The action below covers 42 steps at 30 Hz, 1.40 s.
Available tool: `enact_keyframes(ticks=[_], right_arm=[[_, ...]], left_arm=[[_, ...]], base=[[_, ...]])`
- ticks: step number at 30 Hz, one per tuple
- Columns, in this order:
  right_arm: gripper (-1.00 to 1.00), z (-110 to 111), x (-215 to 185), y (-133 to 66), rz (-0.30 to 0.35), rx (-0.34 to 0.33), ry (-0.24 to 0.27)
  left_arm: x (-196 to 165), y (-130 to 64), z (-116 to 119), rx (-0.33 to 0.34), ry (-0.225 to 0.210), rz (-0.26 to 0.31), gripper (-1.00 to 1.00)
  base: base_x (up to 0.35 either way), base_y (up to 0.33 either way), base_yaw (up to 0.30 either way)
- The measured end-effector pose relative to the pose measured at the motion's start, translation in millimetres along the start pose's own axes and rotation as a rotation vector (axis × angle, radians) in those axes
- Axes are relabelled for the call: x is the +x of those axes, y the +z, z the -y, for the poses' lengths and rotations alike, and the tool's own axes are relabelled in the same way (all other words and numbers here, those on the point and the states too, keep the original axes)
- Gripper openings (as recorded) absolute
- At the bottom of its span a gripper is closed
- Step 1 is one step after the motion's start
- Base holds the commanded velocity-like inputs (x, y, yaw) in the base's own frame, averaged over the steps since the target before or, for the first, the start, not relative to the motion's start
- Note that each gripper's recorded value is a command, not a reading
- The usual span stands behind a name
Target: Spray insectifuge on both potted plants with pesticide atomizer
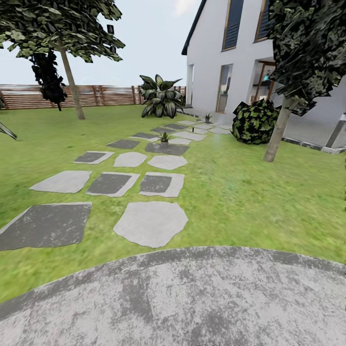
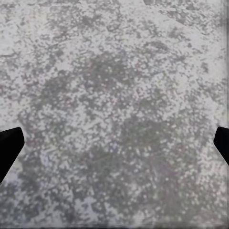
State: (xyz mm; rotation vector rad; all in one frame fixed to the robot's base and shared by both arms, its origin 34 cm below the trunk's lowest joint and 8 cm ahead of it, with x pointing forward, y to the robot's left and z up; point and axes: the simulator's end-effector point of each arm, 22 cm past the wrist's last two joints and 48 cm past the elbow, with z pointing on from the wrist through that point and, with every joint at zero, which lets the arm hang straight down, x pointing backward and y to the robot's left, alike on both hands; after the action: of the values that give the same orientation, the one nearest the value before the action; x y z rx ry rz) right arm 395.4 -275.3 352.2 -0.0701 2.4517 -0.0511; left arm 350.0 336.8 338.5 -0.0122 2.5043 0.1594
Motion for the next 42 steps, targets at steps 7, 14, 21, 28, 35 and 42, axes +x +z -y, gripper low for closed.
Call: enact_keyframes(ticks=[7,14,21,28,35,42], right_arm=[[1.0,-0.3,4.6,0.0,-0.011,-0.001,0.0],[1.0,-2.2,4.8,-0.1,-0.01,-0.007,-0.006],[1.0,-2.1,5.2,-0.2,-0.011,-0.007,-0.007],[1.0,-3.2,6.0,-0.3,-0.013,-0.01,-0.01],[1.0,-1.6,8.3,-0.4,-0.019,-0.005,-0.004],[1.0,-1.6,12.3,-0.5,-0.029,-0.005,-0.004]], left_arm=[[4.9,-0.3,-0.2,-0.001,0.001,-0.012,1.0],[6.4,-0.7,-0.3,-0.001,0.002,-0.015,1.0],[6.3,-0.7,-0.3,-0.001,0.002,-0.015,1.0],[6.3,-0.7,-0.1,0.0,0.003,-0.015,1.0],[8.0,-0.8,-0.3,-0.001,0.003,-0.019,1.0],[11.8,-1.0,-1.0,-0.001,0.005,-0.029,1.0]], base=[[0.0,0.0,-0.11],[0.22,0.0,-0.01],[0.336,0.0,0.0],[0.338,0.0,0.0],[0.338,0.0,0.0],[0.338,0.0,0.0]])
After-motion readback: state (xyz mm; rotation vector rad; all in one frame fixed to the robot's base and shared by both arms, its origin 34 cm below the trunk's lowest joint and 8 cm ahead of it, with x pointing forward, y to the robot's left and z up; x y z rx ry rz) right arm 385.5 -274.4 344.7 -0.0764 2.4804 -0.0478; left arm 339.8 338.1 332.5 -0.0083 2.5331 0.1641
